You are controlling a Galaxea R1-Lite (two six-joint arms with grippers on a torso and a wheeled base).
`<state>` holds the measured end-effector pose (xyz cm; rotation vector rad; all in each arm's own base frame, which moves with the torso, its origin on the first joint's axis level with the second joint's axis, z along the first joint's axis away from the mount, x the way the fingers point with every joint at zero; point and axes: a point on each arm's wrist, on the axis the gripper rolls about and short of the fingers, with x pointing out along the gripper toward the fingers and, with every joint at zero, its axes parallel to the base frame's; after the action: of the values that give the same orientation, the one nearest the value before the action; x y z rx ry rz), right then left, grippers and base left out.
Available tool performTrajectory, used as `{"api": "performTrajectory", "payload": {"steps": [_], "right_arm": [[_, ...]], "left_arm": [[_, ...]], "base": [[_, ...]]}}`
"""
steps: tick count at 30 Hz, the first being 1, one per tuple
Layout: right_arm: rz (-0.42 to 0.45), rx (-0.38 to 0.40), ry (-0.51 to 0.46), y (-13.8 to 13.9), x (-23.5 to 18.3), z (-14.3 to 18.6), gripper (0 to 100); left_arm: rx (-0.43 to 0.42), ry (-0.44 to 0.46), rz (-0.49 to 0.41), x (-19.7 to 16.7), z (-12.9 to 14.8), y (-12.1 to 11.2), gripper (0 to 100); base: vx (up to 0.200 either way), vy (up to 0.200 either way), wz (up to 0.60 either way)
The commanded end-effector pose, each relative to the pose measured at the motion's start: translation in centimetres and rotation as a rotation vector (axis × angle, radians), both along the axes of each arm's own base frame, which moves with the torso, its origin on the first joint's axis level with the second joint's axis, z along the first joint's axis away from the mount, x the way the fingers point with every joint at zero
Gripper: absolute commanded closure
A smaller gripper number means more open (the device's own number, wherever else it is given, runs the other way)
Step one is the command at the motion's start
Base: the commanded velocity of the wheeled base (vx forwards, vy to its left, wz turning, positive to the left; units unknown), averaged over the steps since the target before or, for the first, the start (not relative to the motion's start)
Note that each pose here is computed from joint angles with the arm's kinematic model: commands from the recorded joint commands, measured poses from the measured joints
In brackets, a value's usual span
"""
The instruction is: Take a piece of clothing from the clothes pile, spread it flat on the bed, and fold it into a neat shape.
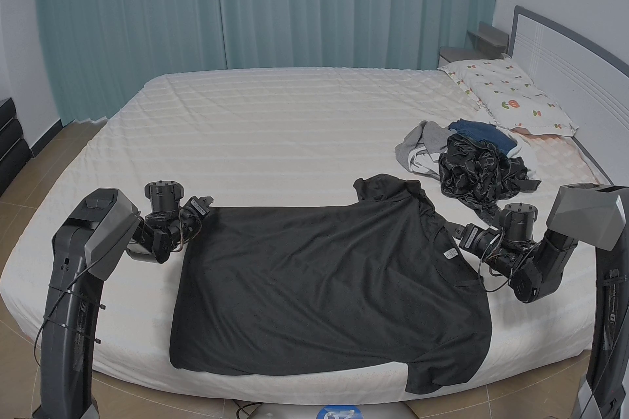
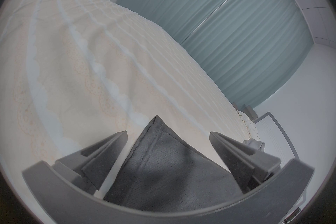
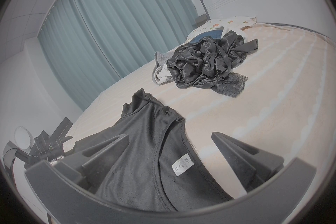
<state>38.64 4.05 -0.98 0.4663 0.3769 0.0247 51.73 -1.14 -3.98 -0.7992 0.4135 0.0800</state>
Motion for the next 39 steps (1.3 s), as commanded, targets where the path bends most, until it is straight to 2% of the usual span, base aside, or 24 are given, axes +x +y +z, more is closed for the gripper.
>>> {"api": "performTrajectory", "payload": {"steps": [1,6,12,15,25,37,38,39], "right_arm": [[0.0,-0.001,-0.002,0.0,0.0,0.0,0],[-0.008,-0.001,-0.005,-0.2,0.0,0.3,0],[-0.015,0.001,-0.001,-0.5,0.0,0.1,0],[-0.014,-0.002,0.001,-0.5,0.0,-0.1,0],[-0.012,-0.002,0.008,-0.3,0.6,-1.0,0],[-0.004,0.0,0.016,0.1,1.4,-2.2,0],[-0.004,0.0,0.015,0.1,1.4,-2.1,0],[-0.004,0.0,0.013,0.1,1.4,-2.0,0]], "left_arm": [[0.008,-0.019,0.023,0.3,0.4,0.2,100],[0.037,-0.101,0.102,0.8,1.6,1.0,100],[0.106,-0.134,0.145,1.0,2.1,2.8,100],[0.112,-0.165,0.163,1.4,2.6,3.3,100],[0.125,-0.182,0.185,1.8,2.7,4.6,100],[0.133,-0.148,0.174,1.8,1.8,4.4,100],[0.133,-0.148,0.174,1.8,1.9,4.4,0],[0.133,-0.15,0.174,1.8,1.9,4.4,0]], "base": [[0.0,0.0,0.0],[0.0,0.0,0.0],[0.0,0.0,0.0],[0.0,0.0,0.0],[0.0,0.0,0.0],[0.0,0.0,0.0],[0.0,0.0,0.0],[0.0,0.0,0.0]]}}
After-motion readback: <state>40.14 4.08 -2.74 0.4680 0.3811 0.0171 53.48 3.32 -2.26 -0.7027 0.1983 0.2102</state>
